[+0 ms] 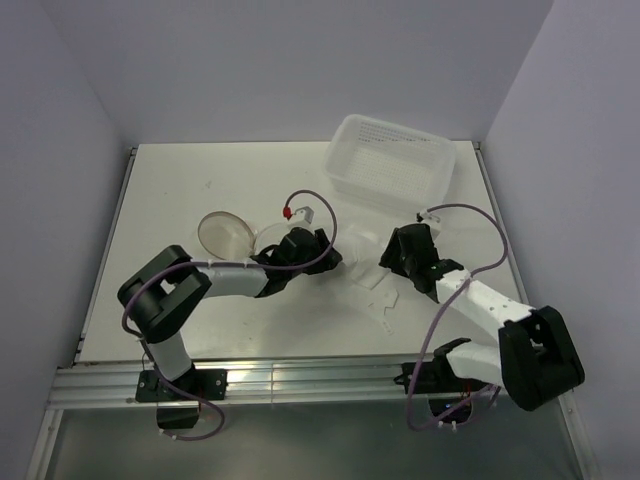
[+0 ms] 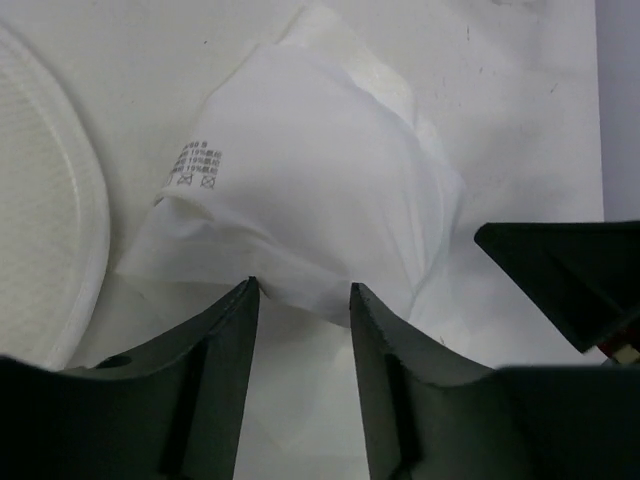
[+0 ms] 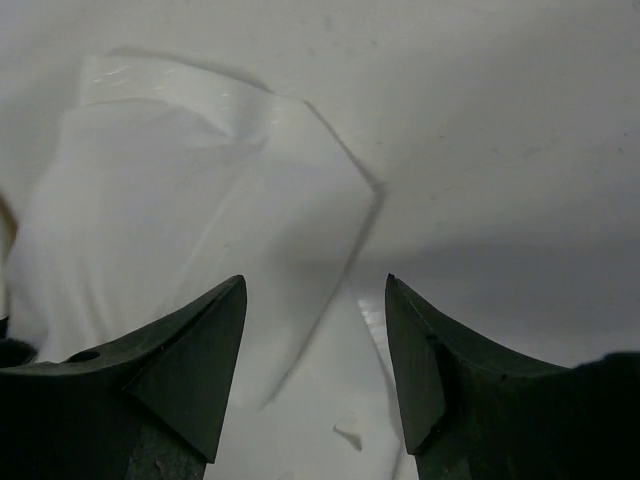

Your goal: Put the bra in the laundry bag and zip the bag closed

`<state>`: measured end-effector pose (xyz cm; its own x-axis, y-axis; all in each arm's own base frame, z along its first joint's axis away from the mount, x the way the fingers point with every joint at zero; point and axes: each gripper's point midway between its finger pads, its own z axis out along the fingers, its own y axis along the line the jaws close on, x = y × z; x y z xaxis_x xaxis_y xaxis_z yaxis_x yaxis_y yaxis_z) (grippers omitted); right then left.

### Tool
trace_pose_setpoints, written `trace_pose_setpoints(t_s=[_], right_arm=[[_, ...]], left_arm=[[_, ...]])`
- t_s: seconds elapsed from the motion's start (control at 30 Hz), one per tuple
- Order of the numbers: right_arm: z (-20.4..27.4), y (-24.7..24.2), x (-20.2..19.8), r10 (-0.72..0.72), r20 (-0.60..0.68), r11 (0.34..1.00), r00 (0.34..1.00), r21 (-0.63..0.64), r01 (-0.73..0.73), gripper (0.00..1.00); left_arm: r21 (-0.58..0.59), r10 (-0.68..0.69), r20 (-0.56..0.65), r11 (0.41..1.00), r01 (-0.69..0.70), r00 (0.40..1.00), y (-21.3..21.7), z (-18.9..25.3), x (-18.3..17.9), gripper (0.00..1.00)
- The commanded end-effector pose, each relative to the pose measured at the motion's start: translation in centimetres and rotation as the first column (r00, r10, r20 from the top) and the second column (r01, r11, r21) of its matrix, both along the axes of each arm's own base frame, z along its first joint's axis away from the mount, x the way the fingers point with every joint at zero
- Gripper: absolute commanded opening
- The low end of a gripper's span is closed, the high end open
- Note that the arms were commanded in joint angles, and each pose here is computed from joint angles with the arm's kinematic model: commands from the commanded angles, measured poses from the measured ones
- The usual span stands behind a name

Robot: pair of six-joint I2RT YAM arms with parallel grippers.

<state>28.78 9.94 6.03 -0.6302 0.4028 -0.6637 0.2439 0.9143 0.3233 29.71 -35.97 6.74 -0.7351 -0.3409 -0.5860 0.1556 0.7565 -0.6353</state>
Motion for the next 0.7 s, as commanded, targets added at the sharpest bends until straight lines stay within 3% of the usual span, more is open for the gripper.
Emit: trace_pose_setpoints(t_s=[0.0, 0.03, 0.07, 0.17, 0.33, 0.67], right_arm=[[-1.0, -1.3, 1.6, -0.068, -0.010, 0.997, 0.998, 0.038, 0.068, 0.66], [-1.1, -1.3, 1.6, -0.064, -0.016, 0.996, 0.998, 0.054, 0.065, 0.66], [-1.2, -1.5, 1.9, -0.074, -0.010, 0.995, 0.997, 0.063, 0.075, 0.66], [-1.1, -1.0, 2.4, -0.070, -0.001, 0.993, 0.998, 0.091, 0.070, 0.61], [-2.5, -0.7, 2.2, -0.071, -0.033, 0.991, 0.997, 0.115, 0.074, 0.53], [-2.8, -2.1, 0.6, -0.179, 0.005, 0.969, 0.984, 0.175, 0.175, 0.55]], left_arm=[[-0.005, 0.017, 0.062, 1.000, -0.017, 0.998, -1.5, 1.5, 1.9, 0.46], [0.000, 0.014, 0.063, 1.000, -0.014, 0.998, -1.7, 1.4, 2.1, 0.40], [0.012, 0.018, 0.073, 1.000, -0.018, 0.997, -2.1, 1.6, 2.8, 0.26], [0.034, 0.017, 0.089, 0.999, -0.020, 0.996, -2.5, 1.3, 3.7, 0.00], [-0.006, -0.019, 0.105, 1.000, 0.020, 0.994, -2.8, 1.5, 5.0, 0.00], [0.034, -0.083, 0.177, 0.996, 0.078, 0.981, -2.5, 2.4, 6.1, 0.01]])
